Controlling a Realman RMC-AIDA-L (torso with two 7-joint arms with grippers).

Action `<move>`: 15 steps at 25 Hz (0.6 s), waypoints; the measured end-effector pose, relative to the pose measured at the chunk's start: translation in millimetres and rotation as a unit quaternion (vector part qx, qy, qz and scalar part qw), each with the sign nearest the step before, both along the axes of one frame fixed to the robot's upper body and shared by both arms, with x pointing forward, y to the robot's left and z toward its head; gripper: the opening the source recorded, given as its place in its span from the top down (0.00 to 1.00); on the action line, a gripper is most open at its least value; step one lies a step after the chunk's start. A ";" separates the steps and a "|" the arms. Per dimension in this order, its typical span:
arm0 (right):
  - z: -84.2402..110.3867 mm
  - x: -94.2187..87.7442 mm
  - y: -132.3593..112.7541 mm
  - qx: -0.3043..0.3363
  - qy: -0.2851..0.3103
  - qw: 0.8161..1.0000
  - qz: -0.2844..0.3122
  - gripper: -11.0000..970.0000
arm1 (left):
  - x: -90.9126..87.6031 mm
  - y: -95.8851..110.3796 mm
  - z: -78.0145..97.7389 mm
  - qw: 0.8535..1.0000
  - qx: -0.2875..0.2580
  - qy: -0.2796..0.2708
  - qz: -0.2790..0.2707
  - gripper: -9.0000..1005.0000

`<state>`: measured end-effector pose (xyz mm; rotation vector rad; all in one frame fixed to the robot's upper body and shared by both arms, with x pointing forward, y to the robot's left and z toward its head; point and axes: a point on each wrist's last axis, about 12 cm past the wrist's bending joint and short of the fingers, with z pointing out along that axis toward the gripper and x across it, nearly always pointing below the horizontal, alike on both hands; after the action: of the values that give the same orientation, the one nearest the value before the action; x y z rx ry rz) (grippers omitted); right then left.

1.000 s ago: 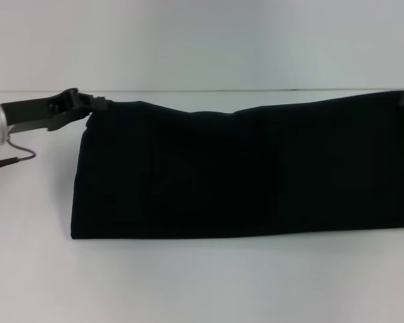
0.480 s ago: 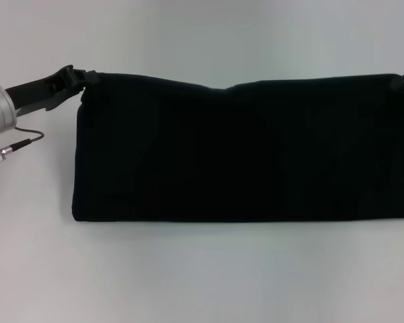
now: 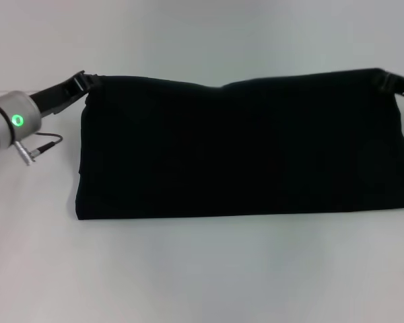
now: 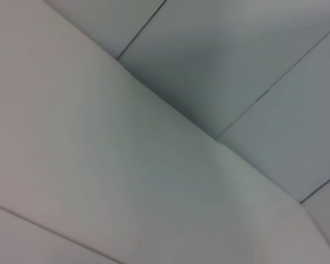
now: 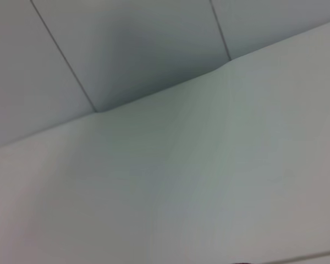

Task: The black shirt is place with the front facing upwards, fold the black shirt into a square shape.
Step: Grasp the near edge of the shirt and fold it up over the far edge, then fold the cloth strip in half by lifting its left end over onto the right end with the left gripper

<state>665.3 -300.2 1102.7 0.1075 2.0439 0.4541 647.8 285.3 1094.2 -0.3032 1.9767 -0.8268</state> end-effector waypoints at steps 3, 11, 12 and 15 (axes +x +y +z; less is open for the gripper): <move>-9.9 1.2 8.7 -0.033 0.006 0.999 -0.004 0.86 | -0.2 -9.1 -6.0 1.000 0.017 -0.004 0.006 0.86; -23.0 -5.5 -1.4 -0.025 0.007 0.998 -0.057 0.72 | -3.1 -7.8 -19.2 0.998 0.010 0.018 0.052 0.85; -23.7 -7.4 -4.7 -0.019 0.006 0.998 -0.061 0.68 | -5.5 -5.9 -19.6 0.999 0.004 0.016 0.046 0.81; -24.2 -15.8 -11.3 0.003 -0.001 0.999 -0.034 0.58 | -14.5 4.2 -17.0 0.999 -0.031 0.009 0.020 0.67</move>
<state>649.5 -311.5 1078.5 0.1803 2.0312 0.4177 633.3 289.5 1077.3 -0.3864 1.9581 -0.8637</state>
